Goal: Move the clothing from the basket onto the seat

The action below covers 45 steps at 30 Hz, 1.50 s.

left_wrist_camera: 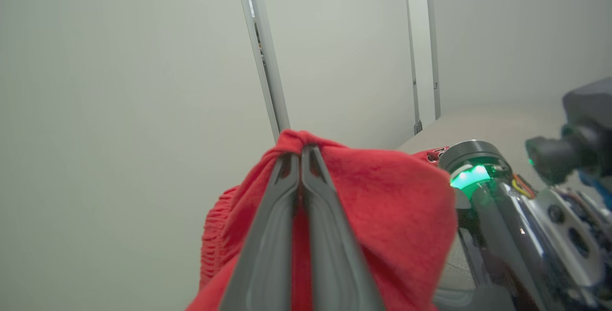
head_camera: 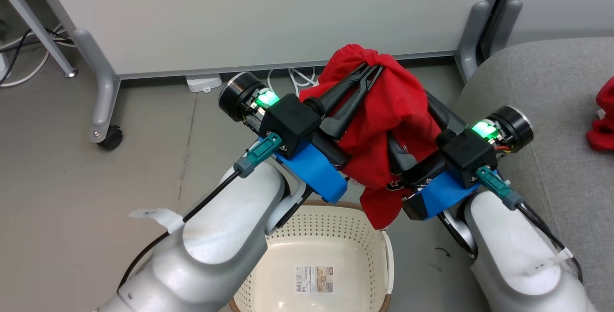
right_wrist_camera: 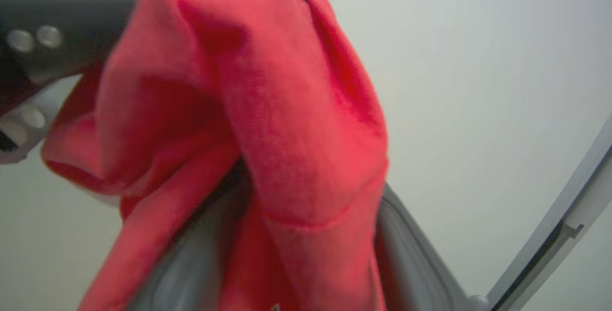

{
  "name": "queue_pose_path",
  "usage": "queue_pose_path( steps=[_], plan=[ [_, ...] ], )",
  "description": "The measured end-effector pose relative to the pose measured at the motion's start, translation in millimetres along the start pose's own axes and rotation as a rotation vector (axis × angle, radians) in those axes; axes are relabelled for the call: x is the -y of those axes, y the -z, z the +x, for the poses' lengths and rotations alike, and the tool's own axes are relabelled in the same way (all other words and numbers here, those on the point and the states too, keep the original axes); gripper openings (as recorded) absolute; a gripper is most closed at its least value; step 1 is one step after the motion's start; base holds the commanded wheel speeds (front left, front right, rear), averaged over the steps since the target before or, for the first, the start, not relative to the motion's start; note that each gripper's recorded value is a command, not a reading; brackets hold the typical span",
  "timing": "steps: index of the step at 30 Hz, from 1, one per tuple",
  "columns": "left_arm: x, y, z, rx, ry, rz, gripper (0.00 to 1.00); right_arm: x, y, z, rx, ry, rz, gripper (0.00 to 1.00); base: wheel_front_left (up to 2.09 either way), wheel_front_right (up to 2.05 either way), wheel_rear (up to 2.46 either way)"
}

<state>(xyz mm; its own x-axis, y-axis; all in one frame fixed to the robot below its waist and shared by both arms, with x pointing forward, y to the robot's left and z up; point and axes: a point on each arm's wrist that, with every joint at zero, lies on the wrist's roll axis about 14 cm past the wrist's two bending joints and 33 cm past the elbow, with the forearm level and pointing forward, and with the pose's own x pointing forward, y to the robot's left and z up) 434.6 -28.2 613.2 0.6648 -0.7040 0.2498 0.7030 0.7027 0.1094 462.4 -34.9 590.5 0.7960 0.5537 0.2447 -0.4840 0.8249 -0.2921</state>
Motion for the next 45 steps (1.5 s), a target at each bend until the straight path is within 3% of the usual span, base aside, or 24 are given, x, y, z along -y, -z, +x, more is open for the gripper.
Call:
queue_pose_path(
  steps=[1,24,27,45],
  plan=[
    [-0.2,0.1,-0.1,0.0,-0.001,0.0,0.0,-2.2,3.7,0.1,-0.01,-0.003,0.01,0.0,0.0,0.0,0.0],
    [-3.1,6.8,1.5,-0.012,-0.005,-0.004,0.0,4.0,14.0,-2.4,-0.029,0.038,0.083,0.0,0.0,0.0,0.0],
    [-4.9,9.0,0.8,-0.019,-0.009,0.002,0.98,5.8,14.8,-2.3,-0.029,0.045,0.088,0.0,0.0,0.0,0.0],
    [-6.9,29.0,1.8,-0.041,-0.013,-0.008,1.0,53.3,41.3,-31.9,-0.091,0.197,0.096,0.0,0.0,0.0,0.0]
  ],
)
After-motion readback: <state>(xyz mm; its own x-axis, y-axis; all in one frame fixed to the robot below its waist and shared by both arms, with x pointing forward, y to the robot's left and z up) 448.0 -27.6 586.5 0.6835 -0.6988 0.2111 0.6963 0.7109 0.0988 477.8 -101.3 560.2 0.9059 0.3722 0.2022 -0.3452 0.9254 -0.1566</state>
